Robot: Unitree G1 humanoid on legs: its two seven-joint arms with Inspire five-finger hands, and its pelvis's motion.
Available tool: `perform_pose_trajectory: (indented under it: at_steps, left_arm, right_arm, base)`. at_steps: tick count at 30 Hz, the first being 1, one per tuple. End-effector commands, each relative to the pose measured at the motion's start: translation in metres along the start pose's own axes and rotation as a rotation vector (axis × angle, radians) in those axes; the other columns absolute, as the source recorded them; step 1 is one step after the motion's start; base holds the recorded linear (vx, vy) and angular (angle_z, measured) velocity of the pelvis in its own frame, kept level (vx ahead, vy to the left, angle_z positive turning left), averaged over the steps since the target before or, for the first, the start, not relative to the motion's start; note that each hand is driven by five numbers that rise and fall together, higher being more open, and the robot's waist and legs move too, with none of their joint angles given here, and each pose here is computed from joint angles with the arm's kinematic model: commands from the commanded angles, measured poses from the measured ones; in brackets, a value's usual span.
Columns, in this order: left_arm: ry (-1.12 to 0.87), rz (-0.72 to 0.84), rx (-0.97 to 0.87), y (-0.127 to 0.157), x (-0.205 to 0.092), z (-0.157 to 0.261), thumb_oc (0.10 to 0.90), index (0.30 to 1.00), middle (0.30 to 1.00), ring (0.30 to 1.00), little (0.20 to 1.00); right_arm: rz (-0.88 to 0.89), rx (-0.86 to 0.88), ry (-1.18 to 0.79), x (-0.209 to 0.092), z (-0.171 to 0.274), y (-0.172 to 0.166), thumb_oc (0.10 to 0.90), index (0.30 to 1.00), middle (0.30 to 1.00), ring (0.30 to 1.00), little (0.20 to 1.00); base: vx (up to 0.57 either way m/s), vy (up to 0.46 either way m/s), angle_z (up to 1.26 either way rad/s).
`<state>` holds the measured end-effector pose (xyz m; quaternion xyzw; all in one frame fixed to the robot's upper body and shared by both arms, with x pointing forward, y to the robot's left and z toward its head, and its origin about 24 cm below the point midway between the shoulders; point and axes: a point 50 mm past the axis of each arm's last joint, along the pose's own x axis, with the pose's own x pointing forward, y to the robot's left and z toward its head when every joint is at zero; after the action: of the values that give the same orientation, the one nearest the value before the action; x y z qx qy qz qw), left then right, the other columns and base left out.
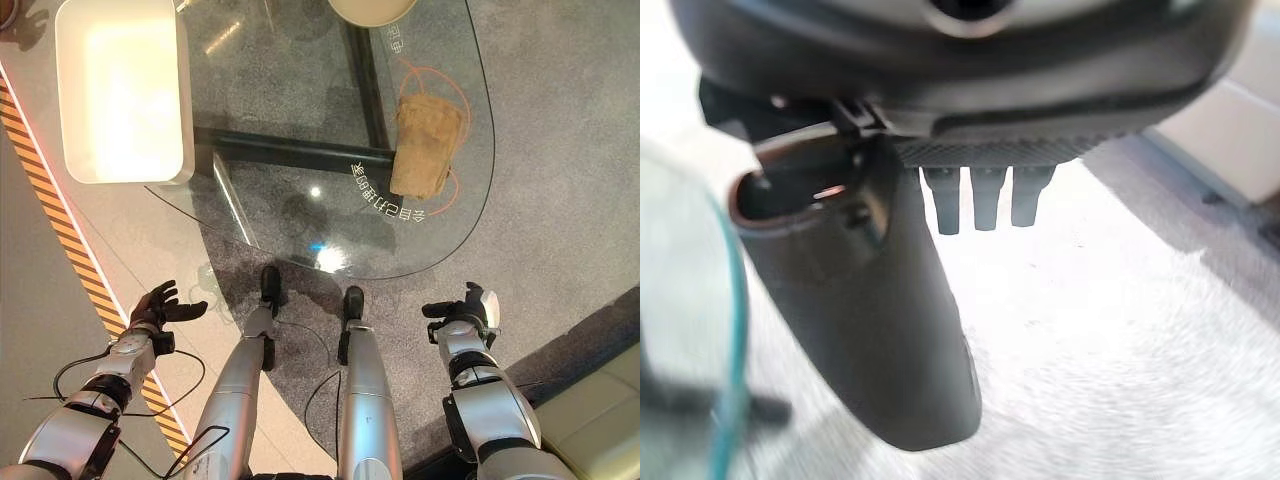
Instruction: Wipe the table with a cloth and put it in the basket.
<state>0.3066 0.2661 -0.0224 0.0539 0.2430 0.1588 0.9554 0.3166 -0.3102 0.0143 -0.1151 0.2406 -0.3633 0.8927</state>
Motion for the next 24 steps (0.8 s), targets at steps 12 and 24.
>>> perform_pose_trajectory:
  at_steps: [12, 24]
  left_arm:
    - [0.005, 0.103, -0.05, 0.015, -0.006, -0.018, 0.8, 0.9, 0.9, 0.9, 0.9]
    - [0.006, 0.073, -0.058, 0.002, -0.008, -0.022, 0.8, 0.9, 0.9, 0.9, 0.9]
  right_arm:
    - [-0.321, 0.652, -0.534, -0.026, 0.131, -0.046, 0.8, 0.9, 0.9, 0.9, 0.9]
    - [-0.171, 0.655, -0.856, -0.088, 0.201, -0.011, 0.8, 0.9, 0.9, 0.9, 0.9]
  base:
    - [0.0, 0.013, -0.01]
    - [0.0, 0.023, -0.01]
